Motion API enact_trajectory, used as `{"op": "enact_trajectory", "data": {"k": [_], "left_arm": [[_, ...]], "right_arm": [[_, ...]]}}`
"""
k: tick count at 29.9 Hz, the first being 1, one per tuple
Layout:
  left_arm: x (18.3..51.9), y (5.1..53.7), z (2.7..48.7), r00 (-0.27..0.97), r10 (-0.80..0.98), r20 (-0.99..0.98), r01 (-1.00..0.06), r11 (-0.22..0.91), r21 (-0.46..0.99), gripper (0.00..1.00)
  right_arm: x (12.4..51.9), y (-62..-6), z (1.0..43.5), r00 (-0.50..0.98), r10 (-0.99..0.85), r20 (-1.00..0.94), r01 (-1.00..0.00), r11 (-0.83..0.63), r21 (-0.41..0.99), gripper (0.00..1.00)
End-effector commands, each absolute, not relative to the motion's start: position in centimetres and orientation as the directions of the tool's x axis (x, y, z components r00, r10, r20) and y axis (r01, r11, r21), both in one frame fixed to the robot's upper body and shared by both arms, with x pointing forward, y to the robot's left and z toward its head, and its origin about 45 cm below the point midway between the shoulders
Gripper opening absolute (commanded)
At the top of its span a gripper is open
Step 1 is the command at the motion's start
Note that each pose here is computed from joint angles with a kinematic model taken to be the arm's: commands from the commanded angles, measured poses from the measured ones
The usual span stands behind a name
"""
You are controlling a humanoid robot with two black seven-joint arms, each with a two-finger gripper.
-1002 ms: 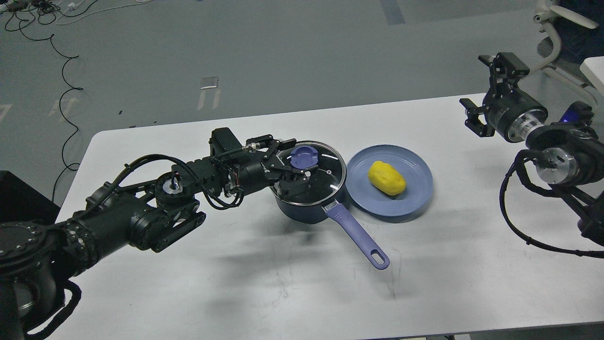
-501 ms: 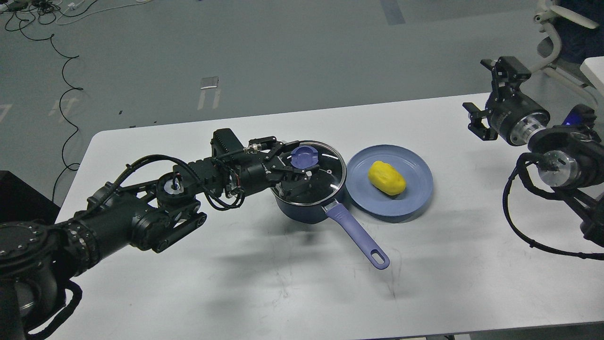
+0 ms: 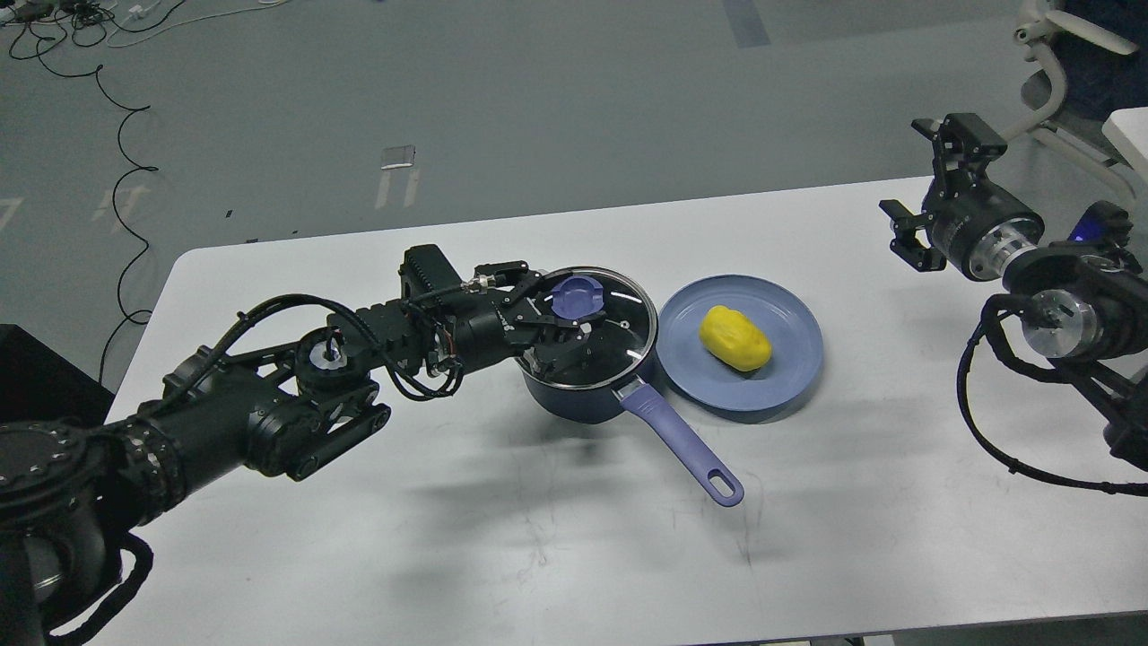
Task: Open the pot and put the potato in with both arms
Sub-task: 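Close the left gripper on the blue knob of the glass lid, then lift the glass lid off the pot with the left gripper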
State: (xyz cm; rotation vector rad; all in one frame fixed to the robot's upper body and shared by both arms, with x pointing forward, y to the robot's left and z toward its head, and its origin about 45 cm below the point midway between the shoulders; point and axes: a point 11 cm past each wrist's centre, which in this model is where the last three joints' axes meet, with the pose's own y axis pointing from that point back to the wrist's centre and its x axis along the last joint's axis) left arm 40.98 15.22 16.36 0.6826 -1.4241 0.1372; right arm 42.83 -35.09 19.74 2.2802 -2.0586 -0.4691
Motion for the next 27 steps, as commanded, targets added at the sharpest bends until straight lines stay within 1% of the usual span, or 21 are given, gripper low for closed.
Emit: {"op": "enact_trajectory", "data": {"k": [1,9,18,21,24,27], "left_arm": [[41.0,15.3,16.4,0.172,-0.306,0.936,-0.48,0.804,0.351,0.62],[40.7,14.9,16.9,0.165,-0.3,0.939,-0.462,0.818,0.343,0.61],[40.8,14.4,19.0,0.136,-0.283,0.95,-0.446,0.839,0.314,0.61],[41.6,14.7,20.3,0.116,-0.277,0.954,-0.46,0.836,0.299,0.61],[43.1,15.9,22.6,0.102,-0.248,0.963,-0.507,0.82,0.265,0.61],[44.1,19.5,23.8,0.099,-0.261,0.96,-0.57,0.776,0.27,0.61]], "right_arm": [[42.8,-35.1,19.7,0.077,-0.977,-0.199,-0.967,-0.122,0.225,1.0],[42.8,-35.1,19.7,0.077,-0.977,-0.199,-0.967,-0.122,0.225,1.0],[42.8,-35.1,19.7,0.077,-0.977,-0.199,-0.967,-0.122,0.225,1.0],[42.8,-35.1,19.7,0.077,-0.977,-0.199,-0.966,-0.123,0.227,1.0],[42.8,-35.0,19.8,0.08,-0.977,-0.198,-0.966,-0.125,0.226,1.0],[43.0,-34.9,20.0,0.083,-0.977,-0.199,-0.967,-0.127,0.219,1.0]]}}
